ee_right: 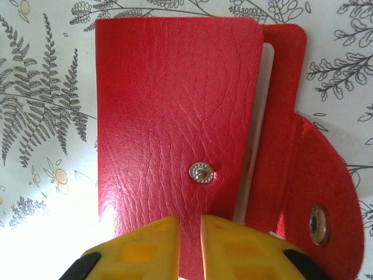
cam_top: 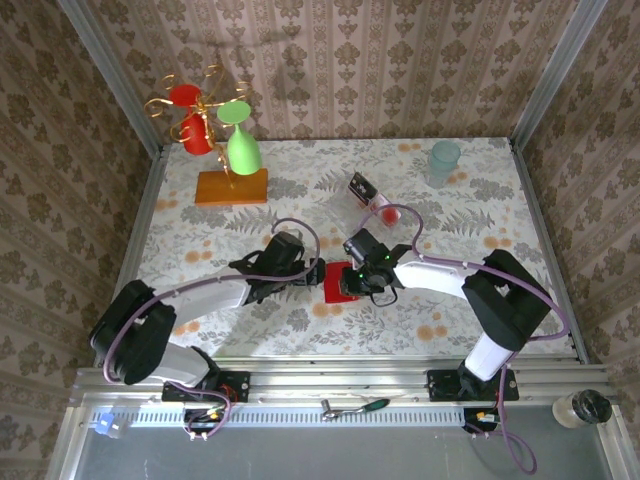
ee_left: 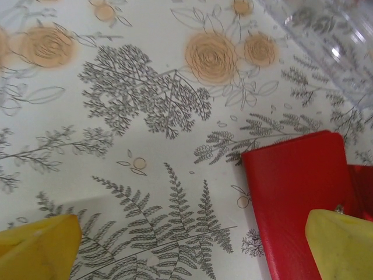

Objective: Put the credit cards into the card holder
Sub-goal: Close the card holder at the center of the table.

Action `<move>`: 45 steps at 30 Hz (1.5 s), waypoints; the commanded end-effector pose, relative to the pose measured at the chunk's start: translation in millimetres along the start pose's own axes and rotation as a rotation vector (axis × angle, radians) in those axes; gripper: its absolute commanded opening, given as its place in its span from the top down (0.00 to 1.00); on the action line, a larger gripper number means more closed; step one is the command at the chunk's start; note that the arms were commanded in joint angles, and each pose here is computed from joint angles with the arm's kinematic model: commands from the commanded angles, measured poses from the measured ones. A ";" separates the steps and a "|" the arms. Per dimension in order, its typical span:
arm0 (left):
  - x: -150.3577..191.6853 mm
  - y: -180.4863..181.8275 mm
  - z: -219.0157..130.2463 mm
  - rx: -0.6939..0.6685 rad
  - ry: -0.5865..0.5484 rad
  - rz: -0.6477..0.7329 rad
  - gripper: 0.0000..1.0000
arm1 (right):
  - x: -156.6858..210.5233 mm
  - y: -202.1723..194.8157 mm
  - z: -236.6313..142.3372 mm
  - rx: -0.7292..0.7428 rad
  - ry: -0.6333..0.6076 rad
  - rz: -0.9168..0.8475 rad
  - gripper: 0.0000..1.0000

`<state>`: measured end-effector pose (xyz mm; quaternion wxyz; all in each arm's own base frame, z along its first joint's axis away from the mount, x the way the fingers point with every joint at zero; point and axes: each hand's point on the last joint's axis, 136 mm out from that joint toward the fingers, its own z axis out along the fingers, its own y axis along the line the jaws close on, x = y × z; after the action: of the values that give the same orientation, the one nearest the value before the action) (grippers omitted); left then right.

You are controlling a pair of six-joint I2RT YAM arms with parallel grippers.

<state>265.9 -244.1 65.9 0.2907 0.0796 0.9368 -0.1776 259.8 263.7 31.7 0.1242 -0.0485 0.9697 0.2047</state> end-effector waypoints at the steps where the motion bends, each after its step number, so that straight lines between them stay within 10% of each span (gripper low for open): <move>1: 0.0 -10.2 4.2 0.012 0.016 0.058 0.00 | 1.4 -1.2 -4.4 -0.011 -0.008 0.020 0.81; 36: 19.6 -17.3 31.7 -0.011 0.065 0.121 0.00 | 2.9 -0.3 1.0 -0.027 0.001 0.033 0.82; 45: 35.9 -0.9 35.3 -0.137 0.130 0.177 0.00 | -23.1 -4.5 -46.0 -0.005 -0.138 0.029 0.81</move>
<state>258.6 -266.4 27.6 0.2618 0.1380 0.9469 -0.1257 266.6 258.0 53.6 0.1511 -0.0349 0.9627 0.2216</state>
